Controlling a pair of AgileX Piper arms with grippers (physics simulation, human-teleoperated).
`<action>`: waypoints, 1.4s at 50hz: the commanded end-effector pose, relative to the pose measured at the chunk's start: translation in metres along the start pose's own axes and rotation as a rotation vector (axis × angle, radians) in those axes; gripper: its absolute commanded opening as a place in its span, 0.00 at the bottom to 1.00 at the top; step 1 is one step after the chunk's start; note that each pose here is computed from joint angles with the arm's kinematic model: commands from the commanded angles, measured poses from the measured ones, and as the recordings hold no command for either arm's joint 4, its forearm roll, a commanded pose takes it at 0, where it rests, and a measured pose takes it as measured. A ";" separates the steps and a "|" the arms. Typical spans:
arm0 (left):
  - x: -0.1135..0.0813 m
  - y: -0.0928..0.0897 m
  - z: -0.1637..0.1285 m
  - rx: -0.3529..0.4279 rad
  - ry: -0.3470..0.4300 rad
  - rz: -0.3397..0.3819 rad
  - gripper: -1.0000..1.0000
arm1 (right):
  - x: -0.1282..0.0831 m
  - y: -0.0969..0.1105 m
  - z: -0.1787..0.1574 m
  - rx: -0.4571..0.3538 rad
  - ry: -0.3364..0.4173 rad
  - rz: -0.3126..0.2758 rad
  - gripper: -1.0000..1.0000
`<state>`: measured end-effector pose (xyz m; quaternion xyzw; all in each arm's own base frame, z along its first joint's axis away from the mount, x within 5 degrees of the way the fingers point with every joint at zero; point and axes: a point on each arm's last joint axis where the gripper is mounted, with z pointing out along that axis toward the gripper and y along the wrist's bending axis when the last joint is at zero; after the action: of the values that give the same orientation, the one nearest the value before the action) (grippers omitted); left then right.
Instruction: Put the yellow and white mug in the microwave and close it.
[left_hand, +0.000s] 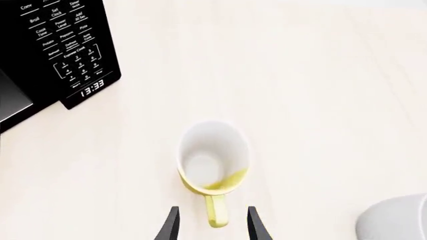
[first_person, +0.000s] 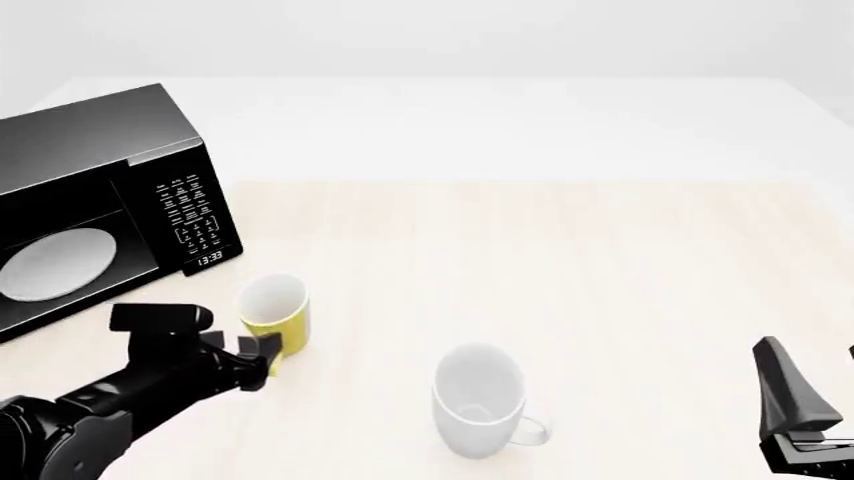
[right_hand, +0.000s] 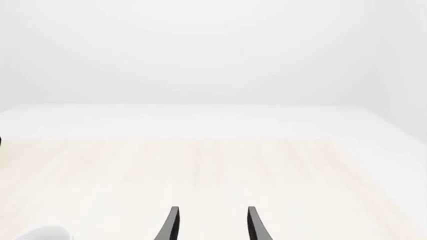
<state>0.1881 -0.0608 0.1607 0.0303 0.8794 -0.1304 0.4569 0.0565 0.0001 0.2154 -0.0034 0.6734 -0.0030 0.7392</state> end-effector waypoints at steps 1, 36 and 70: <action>0.006 -0.001 0.009 0.002 0.027 -0.017 1.00 | 0.000 0.000 0.000 0.000 0.000 0.000 1.00; 0.027 0.002 0.031 -0.011 0.097 -0.088 0.00 | 0.000 0.000 0.000 0.000 0.000 0.000 1.00; -0.005 0.023 -0.041 -0.101 -0.145 0.103 0.00 | 0.000 0.000 0.000 0.000 0.000 0.000 1.00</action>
<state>0.1760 -0.0447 0.1652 0.0213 0.8691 -0.1097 0.4818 0.0564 0.0001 0.2152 -0.0034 0.6734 -0.0030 0.7393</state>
